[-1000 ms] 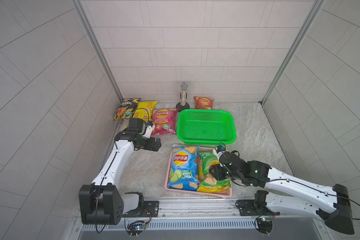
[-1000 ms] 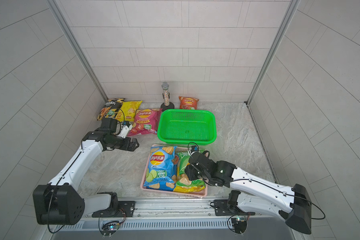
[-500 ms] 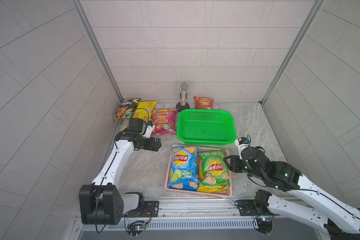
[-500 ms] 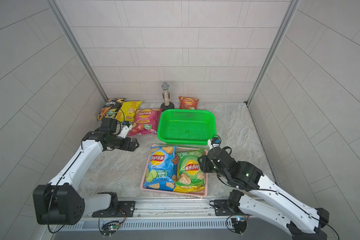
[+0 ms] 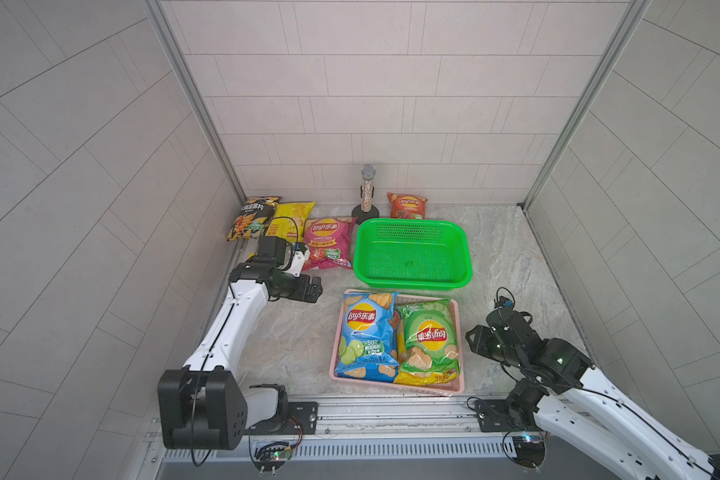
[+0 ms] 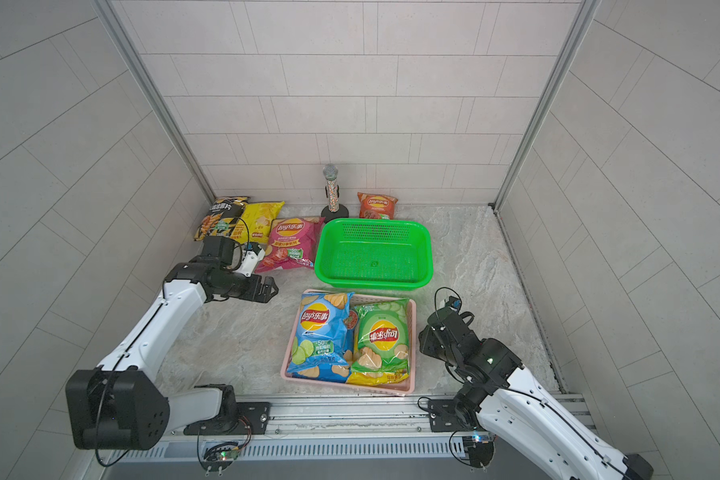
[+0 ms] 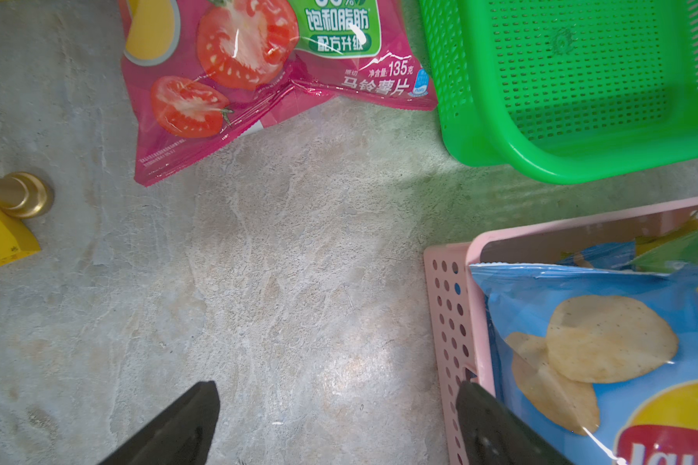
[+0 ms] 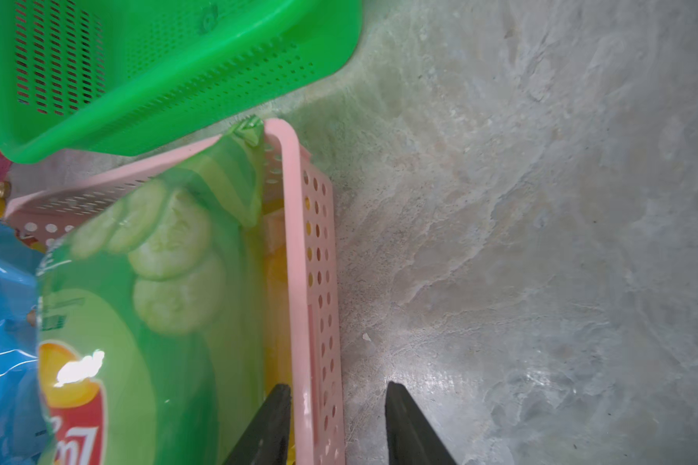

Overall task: Put the potato chips into the basket
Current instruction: Move the basket to the corner of the board.

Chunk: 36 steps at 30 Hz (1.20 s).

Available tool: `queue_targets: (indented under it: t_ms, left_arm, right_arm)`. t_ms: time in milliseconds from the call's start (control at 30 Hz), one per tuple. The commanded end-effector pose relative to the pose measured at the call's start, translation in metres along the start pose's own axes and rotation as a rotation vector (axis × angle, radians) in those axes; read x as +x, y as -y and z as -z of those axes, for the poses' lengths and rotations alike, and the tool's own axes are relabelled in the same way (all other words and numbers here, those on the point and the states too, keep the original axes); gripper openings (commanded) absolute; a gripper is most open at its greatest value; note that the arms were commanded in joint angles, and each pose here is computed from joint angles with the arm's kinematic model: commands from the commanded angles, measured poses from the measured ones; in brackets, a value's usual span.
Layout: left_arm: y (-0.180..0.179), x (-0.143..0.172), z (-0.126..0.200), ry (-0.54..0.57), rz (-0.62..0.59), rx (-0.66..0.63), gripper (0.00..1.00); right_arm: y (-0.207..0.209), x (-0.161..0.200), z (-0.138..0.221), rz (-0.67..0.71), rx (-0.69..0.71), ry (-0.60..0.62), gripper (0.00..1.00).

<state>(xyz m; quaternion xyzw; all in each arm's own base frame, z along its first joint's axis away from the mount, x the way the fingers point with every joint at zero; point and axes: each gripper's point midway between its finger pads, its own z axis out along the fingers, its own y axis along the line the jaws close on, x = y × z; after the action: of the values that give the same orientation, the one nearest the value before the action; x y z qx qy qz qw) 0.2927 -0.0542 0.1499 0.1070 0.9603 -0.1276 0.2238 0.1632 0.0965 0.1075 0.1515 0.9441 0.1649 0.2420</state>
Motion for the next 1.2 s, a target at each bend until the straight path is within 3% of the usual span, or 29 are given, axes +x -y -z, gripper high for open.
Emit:
queue_targets:
  t_ms: [0, 467, 600, 733, 933, 1100, 1167]
  left_arm:
    - [-0.001, 0.003, -0.001, -0.012, -0.005, -0.001, 0.99]
    - [-0.001, 0.003, 0.000, -0.012, -0.007, -0.003, 0.99]
    - [-0.001, 0.003, 0.000, -0.012, -0.005, -0.002, 0.99]
    - [-0.001, 0.003, -0.001, -0.014, -0.004, -0.002, 0.99]
    - [-0.001, 0.002, -0.001, -0.013, -0.003, -0.002, 0.99]
    - [-0.001, 0.003, -0.001, -0.013, -0.003, 0.002, 0.99]
    - [-0.001, 0.002, -0.001, -0.012, -0.003, 0.002, 0.99]
  right_arm:
    - [-0.016, 0.006, -0.012, 0.019, -0.066, -0.051, 0.43]
    - [-0.010, 0.006, -0.035, 0.057, -0.008, -0.076, 0.36]
    - [-0.006, 0.007, -0.040, 0.061, 0.009, -0.084, 0.30]
    - [0.002, 0.008, -0.043, 0.054, 0.030, -0.086, 0.19]
    - [0.015, -0.002, -0.033, 0.029, 0.068, -0.035, 0.13]
    - [0.030, -0.010, -0.023, 0.028, 0.139, -0.012, 0.12]
    - [0.034, -0.014, -0.023, 0.008, 0.162, 0.000, 0.19]
